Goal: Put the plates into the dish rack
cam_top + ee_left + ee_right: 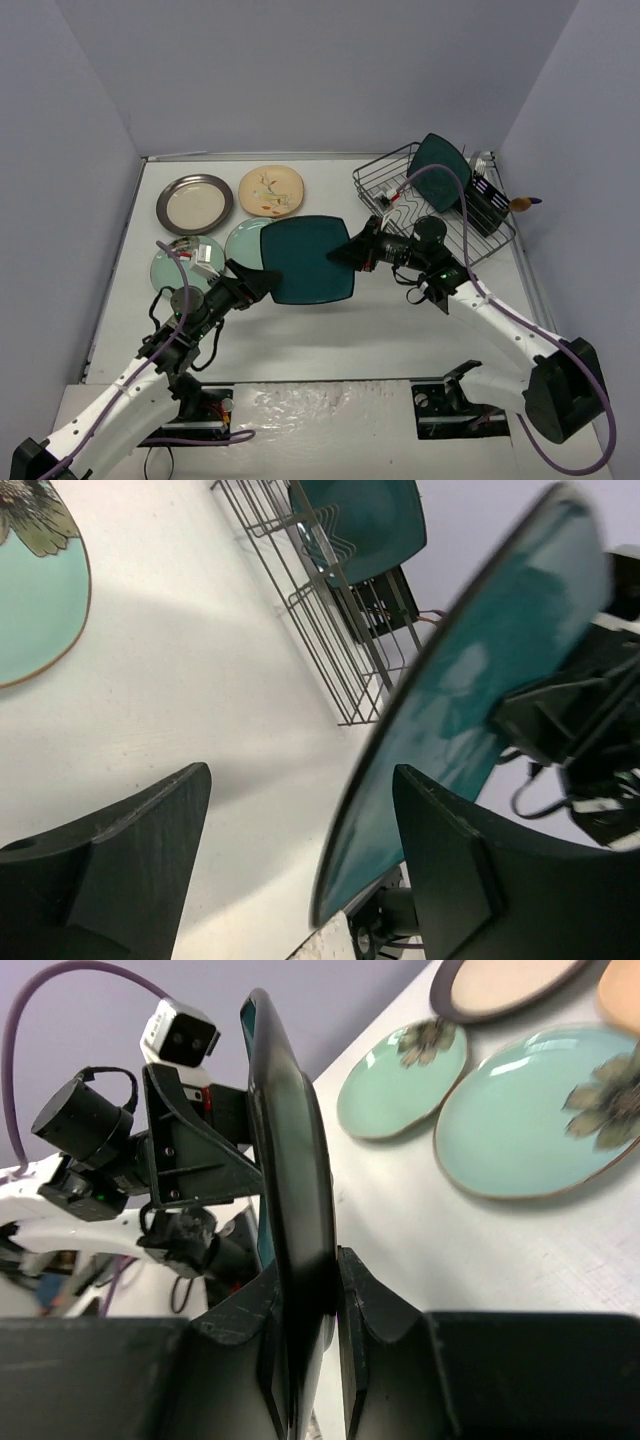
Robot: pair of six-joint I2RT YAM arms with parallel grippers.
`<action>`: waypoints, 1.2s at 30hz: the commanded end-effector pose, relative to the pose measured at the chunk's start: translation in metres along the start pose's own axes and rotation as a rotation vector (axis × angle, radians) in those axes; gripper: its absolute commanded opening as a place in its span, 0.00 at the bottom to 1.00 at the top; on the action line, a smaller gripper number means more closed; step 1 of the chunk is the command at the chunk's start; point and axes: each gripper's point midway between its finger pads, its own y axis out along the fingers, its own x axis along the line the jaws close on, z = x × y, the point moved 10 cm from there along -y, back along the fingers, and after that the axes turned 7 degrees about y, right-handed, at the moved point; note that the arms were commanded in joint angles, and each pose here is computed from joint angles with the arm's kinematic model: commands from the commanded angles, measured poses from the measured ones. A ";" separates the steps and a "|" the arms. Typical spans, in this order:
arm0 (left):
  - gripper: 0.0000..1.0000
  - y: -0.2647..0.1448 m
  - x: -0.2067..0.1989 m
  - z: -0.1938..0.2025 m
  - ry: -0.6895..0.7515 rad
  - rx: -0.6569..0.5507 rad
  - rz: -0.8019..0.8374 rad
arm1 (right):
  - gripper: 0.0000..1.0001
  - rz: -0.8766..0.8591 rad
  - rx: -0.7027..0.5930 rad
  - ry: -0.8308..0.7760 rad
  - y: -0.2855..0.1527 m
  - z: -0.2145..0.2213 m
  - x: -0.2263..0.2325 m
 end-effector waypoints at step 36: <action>0.97 -0.069 -0.014 -0.101 0.852 0.064 -0.731 | 0.00 1.218 0.133 -0.871 -0.085 -0.293 -0.086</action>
